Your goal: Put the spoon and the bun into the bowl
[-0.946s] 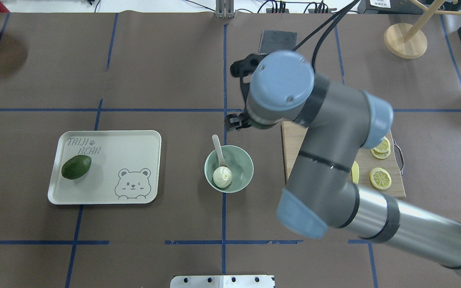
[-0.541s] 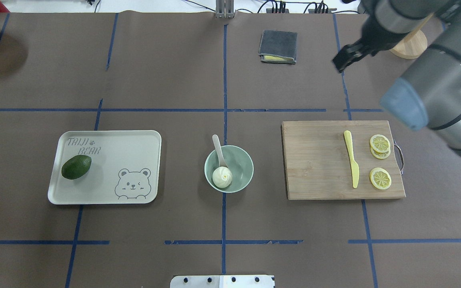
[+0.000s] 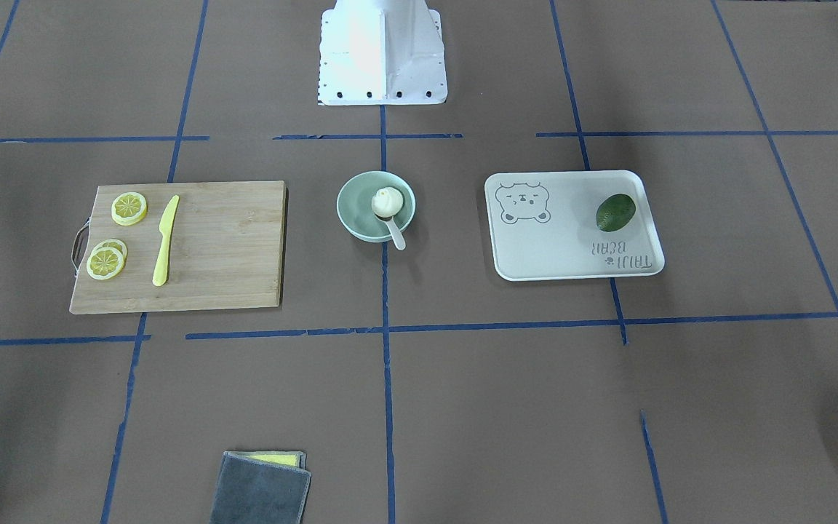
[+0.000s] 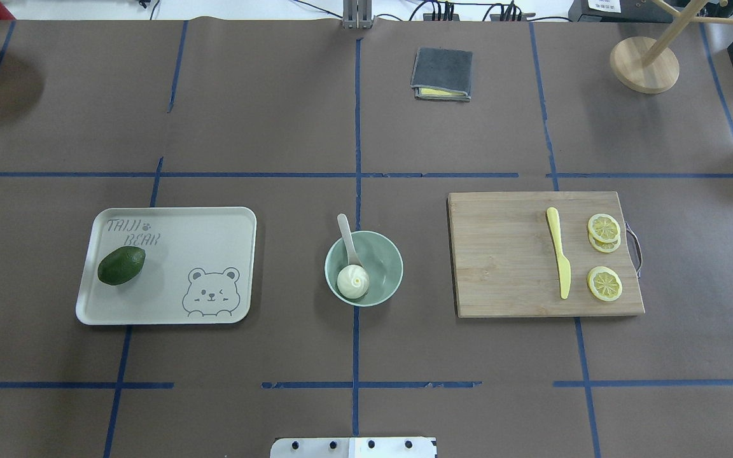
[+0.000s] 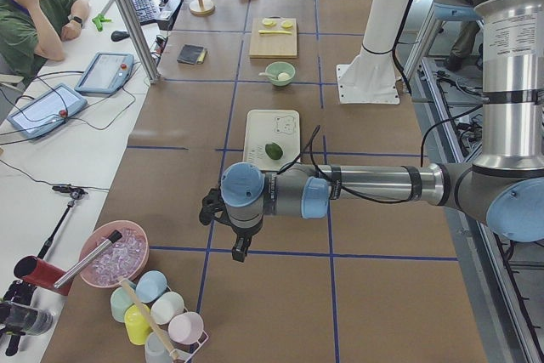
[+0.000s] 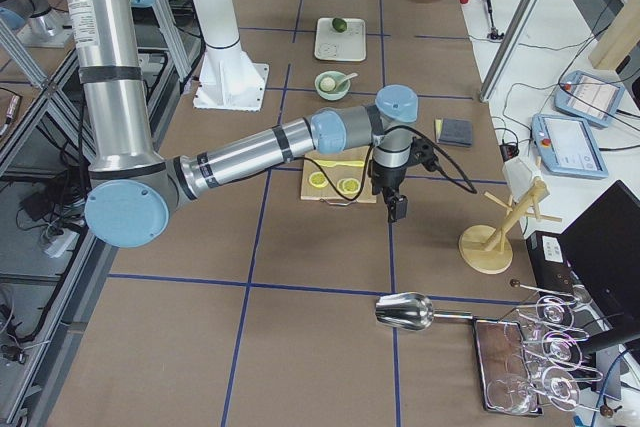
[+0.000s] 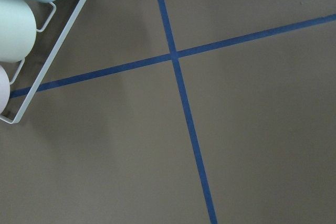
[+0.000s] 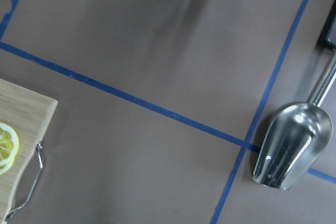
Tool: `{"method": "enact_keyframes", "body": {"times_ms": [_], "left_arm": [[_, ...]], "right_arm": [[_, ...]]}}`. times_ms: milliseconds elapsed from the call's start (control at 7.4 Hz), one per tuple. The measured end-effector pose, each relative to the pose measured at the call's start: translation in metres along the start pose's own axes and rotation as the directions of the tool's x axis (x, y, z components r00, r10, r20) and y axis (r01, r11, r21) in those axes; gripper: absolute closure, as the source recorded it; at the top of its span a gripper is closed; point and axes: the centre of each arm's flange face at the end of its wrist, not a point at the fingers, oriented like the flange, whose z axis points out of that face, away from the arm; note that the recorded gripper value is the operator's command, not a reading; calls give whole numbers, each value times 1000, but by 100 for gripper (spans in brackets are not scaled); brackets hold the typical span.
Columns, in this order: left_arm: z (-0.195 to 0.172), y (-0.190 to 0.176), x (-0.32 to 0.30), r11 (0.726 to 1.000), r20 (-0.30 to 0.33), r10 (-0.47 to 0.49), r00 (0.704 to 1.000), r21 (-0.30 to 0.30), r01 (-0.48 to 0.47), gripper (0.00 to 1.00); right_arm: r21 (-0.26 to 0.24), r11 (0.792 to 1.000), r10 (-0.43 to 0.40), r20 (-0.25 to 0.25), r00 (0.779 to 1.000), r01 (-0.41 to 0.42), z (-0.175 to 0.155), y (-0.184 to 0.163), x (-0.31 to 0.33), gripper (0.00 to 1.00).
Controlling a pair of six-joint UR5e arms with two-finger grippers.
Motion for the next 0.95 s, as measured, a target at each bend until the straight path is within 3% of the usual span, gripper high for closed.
{"method": "enact_keyframes", "body": {"times_ms": [135,405,946], "left_arm": [[-1,0,1,1000,-1,3,1000,3,-3,0],[-3,-1,4,1000,1,11,1000,8,-11,0],[-4,-1,4,1000,6,22,1000,10,-22,0]], "right_arm": [[-19,998,55,47,997,-54,9,30,20,0],[-55,990,137,89,987,-132,24,75,44,0],[-64,982,184,137,973,-176,28,94,53,0]]}}
